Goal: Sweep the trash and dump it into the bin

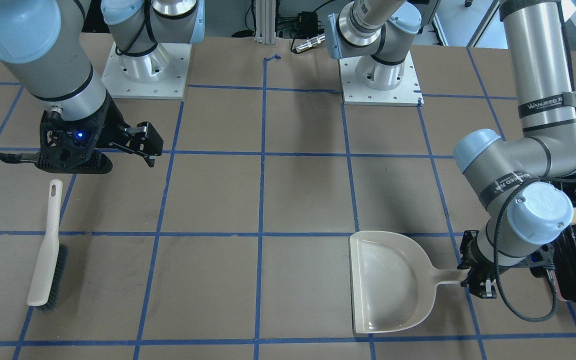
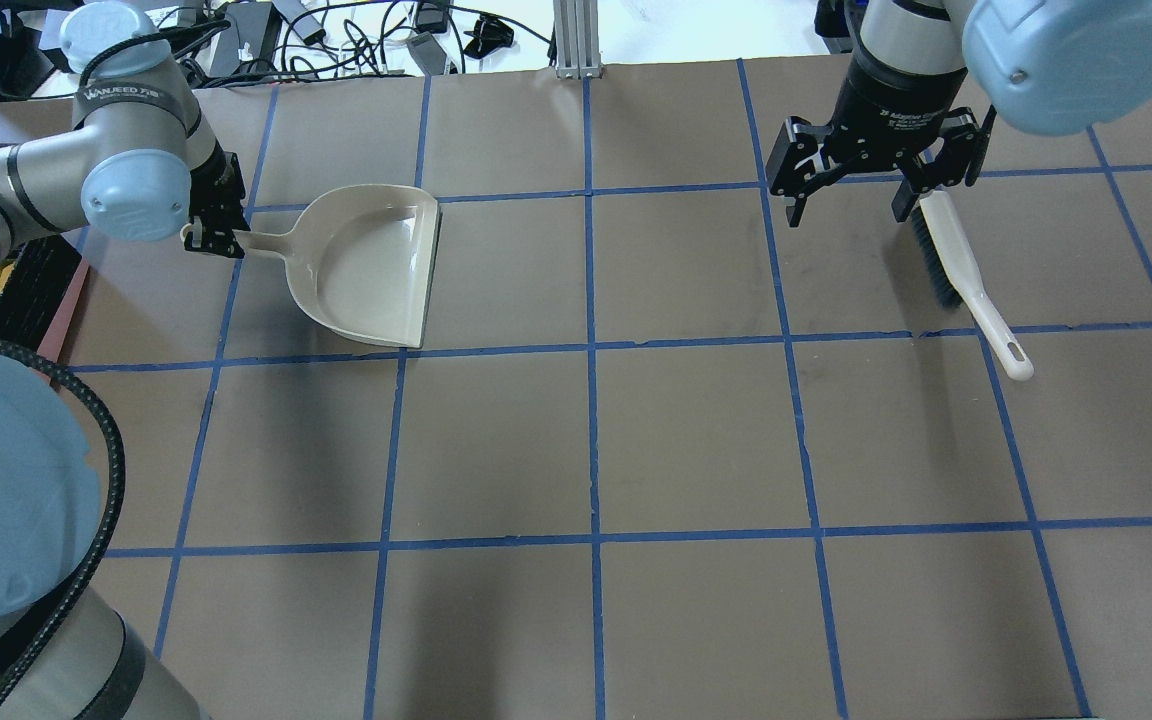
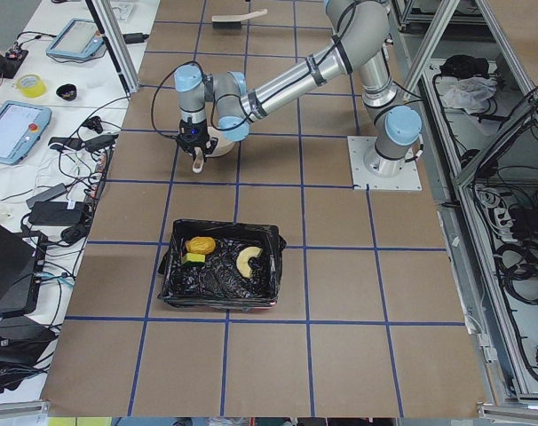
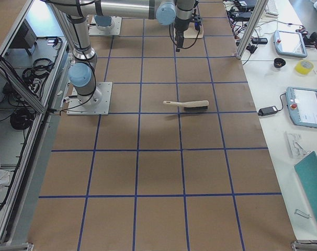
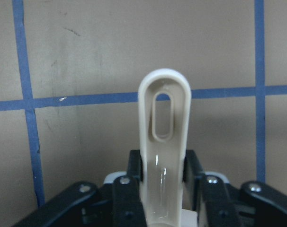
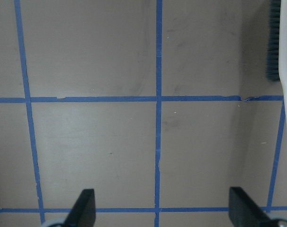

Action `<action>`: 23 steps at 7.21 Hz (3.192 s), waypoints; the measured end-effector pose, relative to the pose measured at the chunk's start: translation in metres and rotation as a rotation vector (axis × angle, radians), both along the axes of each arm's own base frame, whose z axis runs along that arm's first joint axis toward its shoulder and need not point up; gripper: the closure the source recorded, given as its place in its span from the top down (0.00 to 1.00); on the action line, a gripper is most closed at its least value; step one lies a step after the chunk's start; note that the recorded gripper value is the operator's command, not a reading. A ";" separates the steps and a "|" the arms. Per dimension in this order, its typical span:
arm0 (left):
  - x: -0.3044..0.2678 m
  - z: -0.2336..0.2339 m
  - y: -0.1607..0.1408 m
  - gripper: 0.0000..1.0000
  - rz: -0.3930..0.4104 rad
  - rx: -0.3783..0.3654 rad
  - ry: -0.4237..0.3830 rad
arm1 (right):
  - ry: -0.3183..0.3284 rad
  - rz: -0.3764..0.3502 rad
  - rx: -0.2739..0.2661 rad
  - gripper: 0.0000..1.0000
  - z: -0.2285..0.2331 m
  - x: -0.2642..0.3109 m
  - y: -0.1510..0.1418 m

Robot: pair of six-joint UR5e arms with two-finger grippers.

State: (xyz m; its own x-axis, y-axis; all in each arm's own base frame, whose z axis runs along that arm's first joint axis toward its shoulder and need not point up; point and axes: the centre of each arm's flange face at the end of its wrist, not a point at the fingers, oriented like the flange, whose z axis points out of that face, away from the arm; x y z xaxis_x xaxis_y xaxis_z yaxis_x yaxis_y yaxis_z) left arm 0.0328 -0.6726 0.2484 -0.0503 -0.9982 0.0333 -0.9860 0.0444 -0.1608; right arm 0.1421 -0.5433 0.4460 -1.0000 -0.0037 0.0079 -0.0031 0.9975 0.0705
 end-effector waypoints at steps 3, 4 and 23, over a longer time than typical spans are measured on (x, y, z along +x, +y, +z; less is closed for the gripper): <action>0.001 -0.003 0.003 0.56 0.001 0.006 0.000 | 0.003 0.004 0.000 1.00 0.000 0.000 0.000; 0.002 -0.001 0.002 0.66 0.004 0.001 -0.001 | 0.003 0.006 0.000 1.00 0.000 0.000 0.000; -0.087 0.199 0.028 1.00 -0.938 -0.106 -0.315 | 0.005 -0.001 -0.062 1.00 0.014 -0.001 -0.005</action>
